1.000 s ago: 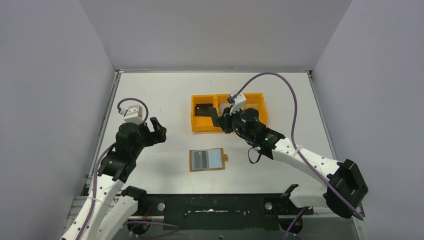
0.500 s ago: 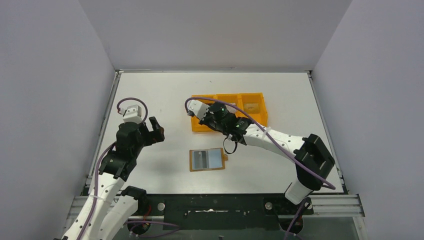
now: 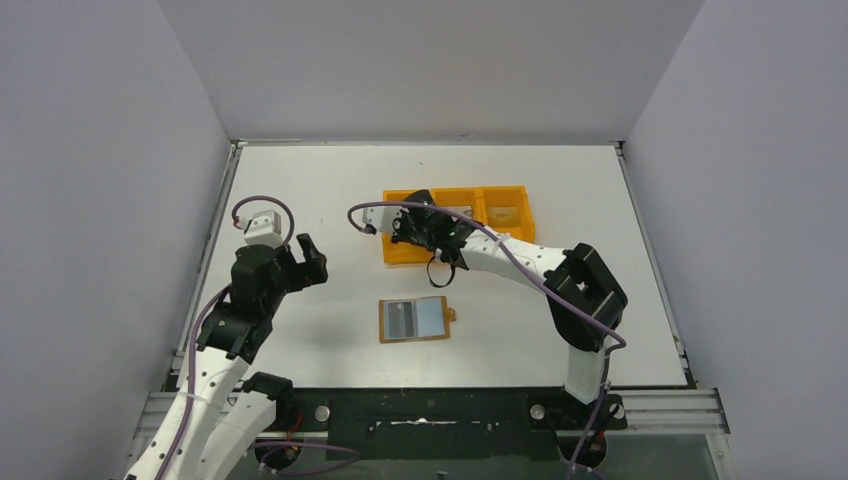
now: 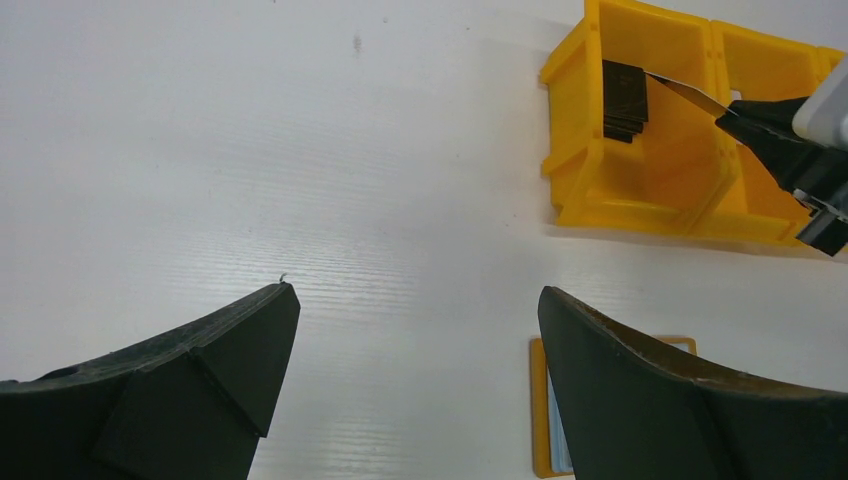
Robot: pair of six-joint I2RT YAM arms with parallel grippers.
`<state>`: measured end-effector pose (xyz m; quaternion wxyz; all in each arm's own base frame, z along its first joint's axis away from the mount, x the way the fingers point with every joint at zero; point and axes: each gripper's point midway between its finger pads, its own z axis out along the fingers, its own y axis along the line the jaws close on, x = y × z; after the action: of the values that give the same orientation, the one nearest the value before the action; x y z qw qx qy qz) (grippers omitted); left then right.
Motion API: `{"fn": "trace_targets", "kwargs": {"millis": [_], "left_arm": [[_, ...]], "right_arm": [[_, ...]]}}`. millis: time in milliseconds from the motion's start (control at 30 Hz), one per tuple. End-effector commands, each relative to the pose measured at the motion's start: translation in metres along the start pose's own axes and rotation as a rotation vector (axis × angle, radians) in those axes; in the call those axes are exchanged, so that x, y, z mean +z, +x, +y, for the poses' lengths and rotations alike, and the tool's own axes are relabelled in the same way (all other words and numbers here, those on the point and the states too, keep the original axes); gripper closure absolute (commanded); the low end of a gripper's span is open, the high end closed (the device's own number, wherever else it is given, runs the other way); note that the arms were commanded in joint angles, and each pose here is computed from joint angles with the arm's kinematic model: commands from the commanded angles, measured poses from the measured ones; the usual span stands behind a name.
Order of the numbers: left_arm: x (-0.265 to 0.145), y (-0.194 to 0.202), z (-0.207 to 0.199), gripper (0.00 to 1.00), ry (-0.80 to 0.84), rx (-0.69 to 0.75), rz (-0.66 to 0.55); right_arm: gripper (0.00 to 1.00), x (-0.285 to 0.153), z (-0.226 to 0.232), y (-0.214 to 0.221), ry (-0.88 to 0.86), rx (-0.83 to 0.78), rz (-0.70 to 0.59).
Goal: Take the credit cards out of the card holder
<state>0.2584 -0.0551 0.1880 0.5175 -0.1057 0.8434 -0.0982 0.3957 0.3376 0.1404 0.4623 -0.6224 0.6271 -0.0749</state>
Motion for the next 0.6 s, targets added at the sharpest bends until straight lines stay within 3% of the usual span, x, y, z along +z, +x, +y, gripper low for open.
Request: {"fn": "trace_targets", "kwargs": {"millis": [0, 567], "left_arm": [[-0.003, -0.021, -0.002, 0.08, 0.007, -0.005, -0.075], [-0.007, -0.025, 0.0, 0.08, -0.001, -0.03, -0.103]], "right_arm": [[1.0, 0.015, -0.033, -0.014, 0.065, -0.031, -0.053], [1.0, 0.082, -0.045, 0.018, 0.093, -0.095, 0.034]]}}
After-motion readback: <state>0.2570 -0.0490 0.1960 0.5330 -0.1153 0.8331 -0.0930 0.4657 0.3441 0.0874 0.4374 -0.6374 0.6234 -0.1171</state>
